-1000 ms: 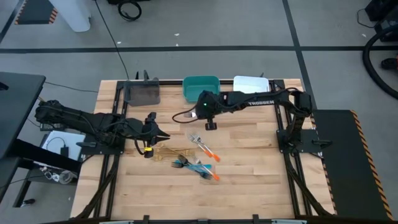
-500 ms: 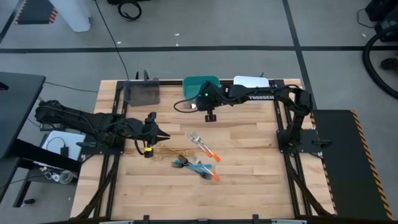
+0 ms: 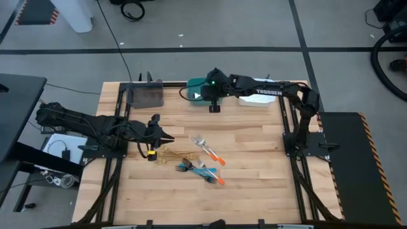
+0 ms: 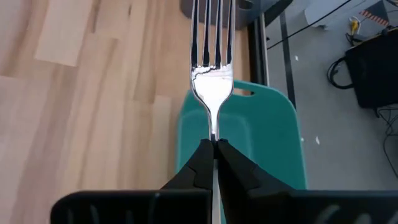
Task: Sort silverware by color (type)
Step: Put the orange fork into the blue bin
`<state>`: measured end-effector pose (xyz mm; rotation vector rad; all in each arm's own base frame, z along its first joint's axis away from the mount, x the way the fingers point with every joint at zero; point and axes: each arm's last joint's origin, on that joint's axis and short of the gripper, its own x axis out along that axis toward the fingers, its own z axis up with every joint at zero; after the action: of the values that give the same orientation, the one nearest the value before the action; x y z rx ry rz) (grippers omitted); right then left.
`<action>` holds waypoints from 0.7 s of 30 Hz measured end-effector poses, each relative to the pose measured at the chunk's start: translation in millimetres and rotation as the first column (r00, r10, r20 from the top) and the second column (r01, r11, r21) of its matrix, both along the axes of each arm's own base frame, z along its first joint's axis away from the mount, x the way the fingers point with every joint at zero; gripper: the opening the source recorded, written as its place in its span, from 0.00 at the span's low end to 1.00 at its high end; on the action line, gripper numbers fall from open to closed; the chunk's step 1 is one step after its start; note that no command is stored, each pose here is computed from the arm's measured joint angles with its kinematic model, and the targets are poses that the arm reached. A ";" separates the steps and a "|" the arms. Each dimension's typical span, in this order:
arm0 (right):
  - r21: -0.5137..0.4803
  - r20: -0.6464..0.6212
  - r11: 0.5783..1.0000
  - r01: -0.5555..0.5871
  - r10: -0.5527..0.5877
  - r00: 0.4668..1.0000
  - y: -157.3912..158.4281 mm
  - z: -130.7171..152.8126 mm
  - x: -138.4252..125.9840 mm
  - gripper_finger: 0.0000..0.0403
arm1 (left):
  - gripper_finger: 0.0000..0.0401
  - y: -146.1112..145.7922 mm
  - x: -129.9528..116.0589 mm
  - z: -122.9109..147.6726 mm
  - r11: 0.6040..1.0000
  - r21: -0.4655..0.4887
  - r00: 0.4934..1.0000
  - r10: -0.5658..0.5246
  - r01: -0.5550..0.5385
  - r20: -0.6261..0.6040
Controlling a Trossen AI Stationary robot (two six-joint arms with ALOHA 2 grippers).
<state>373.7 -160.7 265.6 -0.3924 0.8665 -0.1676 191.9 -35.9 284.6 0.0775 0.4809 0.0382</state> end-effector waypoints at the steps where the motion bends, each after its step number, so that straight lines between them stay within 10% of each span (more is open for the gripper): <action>1: 0.000 0.002 1.000 0.000 0.000 1.000 -2.3 0.1 -0.9 0.03 | 0.12 0.0 0.0 0.1 1.000 0.000 1.000 0.000 0.000 0.001; 21: -0.036 0.118 0.999 -0.005 0.009 0.993 -40.1 8.4 -10.9 0.03 | 0.13 7.0 3.3 4.6 0.999 0.024 0.998 0.045 -0.047 0.053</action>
<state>362.9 -200.9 273.9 -0.4147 0.7465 -0.1980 195.2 -28.9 289.2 0.0896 0.4302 0.0912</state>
